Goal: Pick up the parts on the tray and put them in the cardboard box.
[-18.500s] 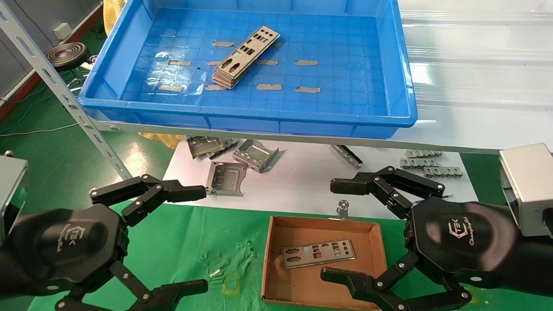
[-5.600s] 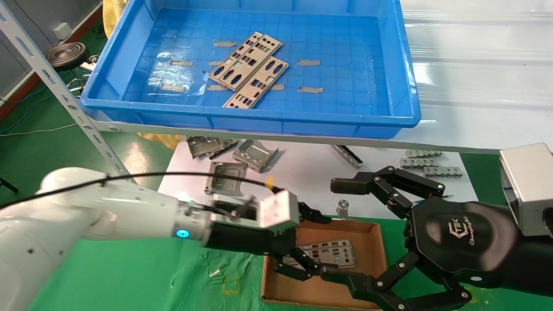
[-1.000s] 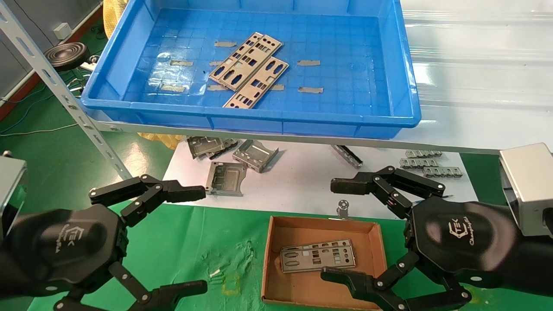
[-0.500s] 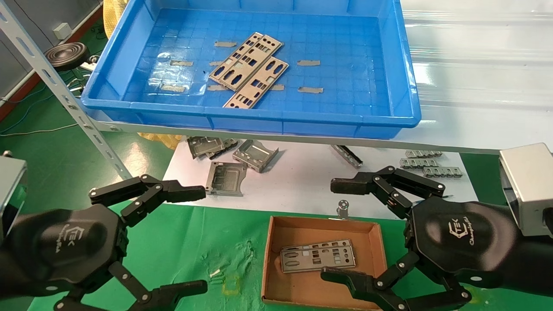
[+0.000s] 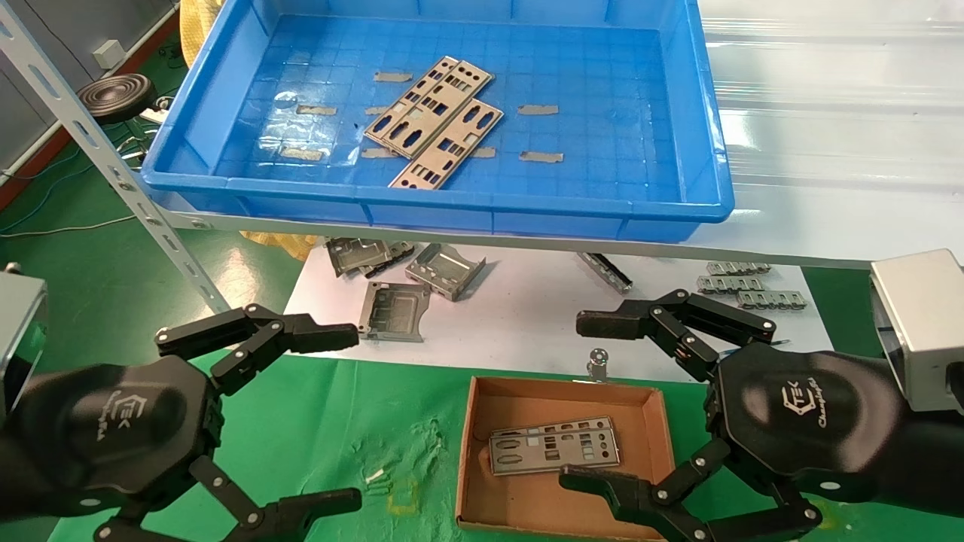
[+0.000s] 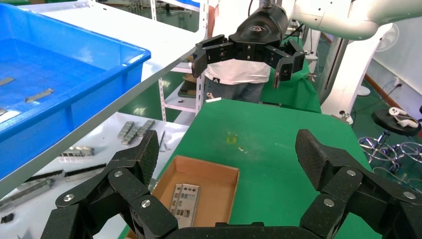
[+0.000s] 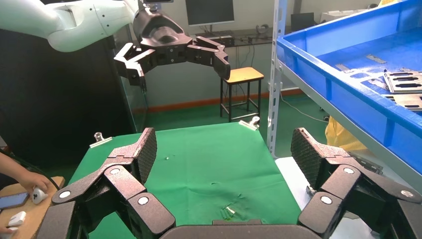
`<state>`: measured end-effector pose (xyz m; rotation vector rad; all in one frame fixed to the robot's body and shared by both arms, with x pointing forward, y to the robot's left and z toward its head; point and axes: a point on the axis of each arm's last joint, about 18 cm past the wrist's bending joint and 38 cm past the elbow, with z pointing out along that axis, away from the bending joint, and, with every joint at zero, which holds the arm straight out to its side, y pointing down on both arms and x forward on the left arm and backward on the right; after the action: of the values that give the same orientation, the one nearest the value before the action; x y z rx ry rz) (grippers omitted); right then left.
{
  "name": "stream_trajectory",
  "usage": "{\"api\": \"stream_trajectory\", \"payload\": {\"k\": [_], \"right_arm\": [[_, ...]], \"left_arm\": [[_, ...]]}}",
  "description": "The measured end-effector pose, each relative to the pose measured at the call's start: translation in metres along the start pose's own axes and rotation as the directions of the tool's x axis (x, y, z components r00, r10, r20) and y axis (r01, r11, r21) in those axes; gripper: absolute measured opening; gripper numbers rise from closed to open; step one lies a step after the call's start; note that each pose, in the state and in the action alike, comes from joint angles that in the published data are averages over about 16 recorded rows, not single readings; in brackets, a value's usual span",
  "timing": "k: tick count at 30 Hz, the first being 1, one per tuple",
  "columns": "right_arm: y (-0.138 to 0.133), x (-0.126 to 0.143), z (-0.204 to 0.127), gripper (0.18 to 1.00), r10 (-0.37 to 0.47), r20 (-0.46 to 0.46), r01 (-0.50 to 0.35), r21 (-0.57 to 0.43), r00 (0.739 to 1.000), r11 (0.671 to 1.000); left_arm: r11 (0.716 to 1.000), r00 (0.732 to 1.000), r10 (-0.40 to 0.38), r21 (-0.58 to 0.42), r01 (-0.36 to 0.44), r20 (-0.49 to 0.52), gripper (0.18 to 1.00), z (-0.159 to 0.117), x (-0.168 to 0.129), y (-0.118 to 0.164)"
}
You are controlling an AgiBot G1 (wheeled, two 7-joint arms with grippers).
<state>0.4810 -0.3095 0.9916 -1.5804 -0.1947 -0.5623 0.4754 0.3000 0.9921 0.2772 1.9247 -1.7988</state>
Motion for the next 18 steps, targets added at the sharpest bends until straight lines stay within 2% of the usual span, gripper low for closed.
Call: {"api": "stream_trajectory", "payload": {"k": [18], "right_arm": [[0.0, 0.0, 0.0, 1.001, 0.0, 0.0, 0.0, 0.0, 1.0, 1.0]], "left_arm": [[1.0, 1.0, 0.0, 0.0, 0.0, 0.0, 1.001, 0.0, 0.0, 0.0]]}}
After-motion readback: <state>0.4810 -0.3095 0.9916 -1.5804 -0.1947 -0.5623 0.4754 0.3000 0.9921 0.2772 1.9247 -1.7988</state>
